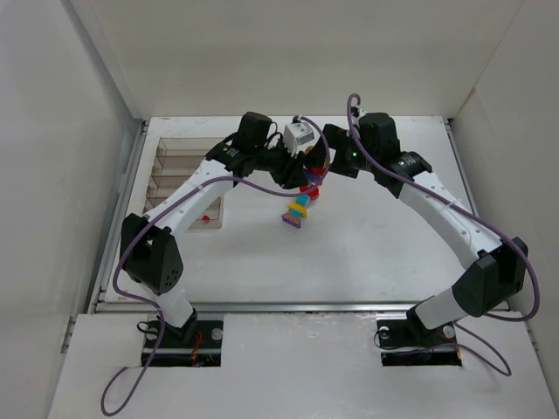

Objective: Sort the legos into containers by color

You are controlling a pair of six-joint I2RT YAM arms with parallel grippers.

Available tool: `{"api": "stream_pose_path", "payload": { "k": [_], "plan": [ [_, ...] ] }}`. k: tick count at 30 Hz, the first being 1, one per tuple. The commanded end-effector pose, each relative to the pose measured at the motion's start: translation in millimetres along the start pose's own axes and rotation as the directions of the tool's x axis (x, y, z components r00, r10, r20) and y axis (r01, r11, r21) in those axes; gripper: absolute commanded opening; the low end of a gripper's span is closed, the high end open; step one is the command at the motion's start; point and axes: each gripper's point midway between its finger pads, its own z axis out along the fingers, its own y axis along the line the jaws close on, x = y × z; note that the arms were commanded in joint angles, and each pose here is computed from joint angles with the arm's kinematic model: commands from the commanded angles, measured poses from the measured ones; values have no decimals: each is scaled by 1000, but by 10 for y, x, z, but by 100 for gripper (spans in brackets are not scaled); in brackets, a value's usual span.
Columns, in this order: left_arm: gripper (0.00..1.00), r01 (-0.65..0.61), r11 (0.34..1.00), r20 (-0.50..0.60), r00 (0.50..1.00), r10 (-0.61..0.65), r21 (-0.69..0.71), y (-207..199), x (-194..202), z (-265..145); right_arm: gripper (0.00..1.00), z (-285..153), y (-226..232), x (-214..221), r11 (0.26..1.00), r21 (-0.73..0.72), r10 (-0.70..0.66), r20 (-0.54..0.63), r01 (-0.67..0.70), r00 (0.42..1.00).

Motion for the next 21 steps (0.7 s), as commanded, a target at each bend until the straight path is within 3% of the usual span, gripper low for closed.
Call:
{"api": "stream_pose_path", "payload": {
  "k": [1, 9, 14, 21],
  "plan": [
    [0, -65, 998, 65, 996, 67, -21, -69, -259, -167, 99, -125, 251, -78, 996, -88, -18, 23, 20, 1000],
    [0, -81, 996, 97, 992, 85, -40, -46, -394, -193, 92, 47, 165, 142, 995, -96, 6, -70, -13, 998],
    [0, -81, 996, 97, 992, 85, -40, -46, -394, -193, 100, 84, 36, 151, 999, -47, 21, -73, -25, 997],
    [0, -76, 996, 90, 993, 79, -38, -50, -374, -194, 96, 174, -72, 227, 1000, -13, 25, -101, -27, 995]
  ]
}}
